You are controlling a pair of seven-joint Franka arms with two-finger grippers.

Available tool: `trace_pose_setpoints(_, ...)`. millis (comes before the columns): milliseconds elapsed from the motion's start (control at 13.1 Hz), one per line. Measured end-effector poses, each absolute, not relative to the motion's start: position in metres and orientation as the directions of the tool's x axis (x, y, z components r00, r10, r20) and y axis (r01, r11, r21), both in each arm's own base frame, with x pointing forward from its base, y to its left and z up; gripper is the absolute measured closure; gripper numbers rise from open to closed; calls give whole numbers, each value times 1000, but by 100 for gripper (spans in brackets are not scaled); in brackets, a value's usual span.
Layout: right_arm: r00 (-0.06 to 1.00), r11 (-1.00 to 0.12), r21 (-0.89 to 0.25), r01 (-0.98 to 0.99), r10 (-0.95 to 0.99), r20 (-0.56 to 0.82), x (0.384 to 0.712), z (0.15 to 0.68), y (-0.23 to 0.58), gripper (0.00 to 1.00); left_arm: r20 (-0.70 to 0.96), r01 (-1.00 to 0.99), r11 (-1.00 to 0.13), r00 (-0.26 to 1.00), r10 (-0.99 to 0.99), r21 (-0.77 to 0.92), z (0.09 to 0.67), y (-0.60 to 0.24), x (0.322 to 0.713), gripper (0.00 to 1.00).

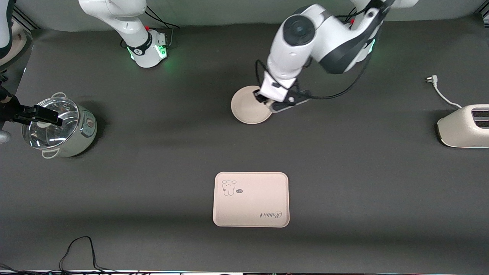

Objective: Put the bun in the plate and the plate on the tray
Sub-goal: 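Carry the bun with the left gripper over the round plate, then lower the bun onto the plate and open the left gripper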

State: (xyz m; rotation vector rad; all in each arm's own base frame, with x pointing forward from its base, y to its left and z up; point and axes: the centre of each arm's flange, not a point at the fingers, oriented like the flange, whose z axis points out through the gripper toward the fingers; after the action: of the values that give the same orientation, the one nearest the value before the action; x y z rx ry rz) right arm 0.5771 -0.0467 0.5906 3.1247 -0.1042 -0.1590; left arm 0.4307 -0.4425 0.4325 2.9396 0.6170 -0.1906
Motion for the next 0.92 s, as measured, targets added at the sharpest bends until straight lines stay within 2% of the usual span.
trace_pose_setpoints(230,993,-998,14,-66,-67,-101,577,591,-47,0,-188,397,-912,908,373,105,353,-474,397,64)
trace_pose_setpoints(536,993,-998,14,-66,-67,-102,577,590,-47,0,-135,388,-921,915,381,32,261,-491,347,63)
trace_pose_setpoints(766,992,-998,14,-67,-68,-103,577,590,-47,0,-151,379,-925,914,376,-8,217,-496,333,61)
trace_pose_setpoints(919,992,-998,15,-67,-68,-103,577,590,-47,0,-160,375,-927,914,373,-19,208,-498,327,58)
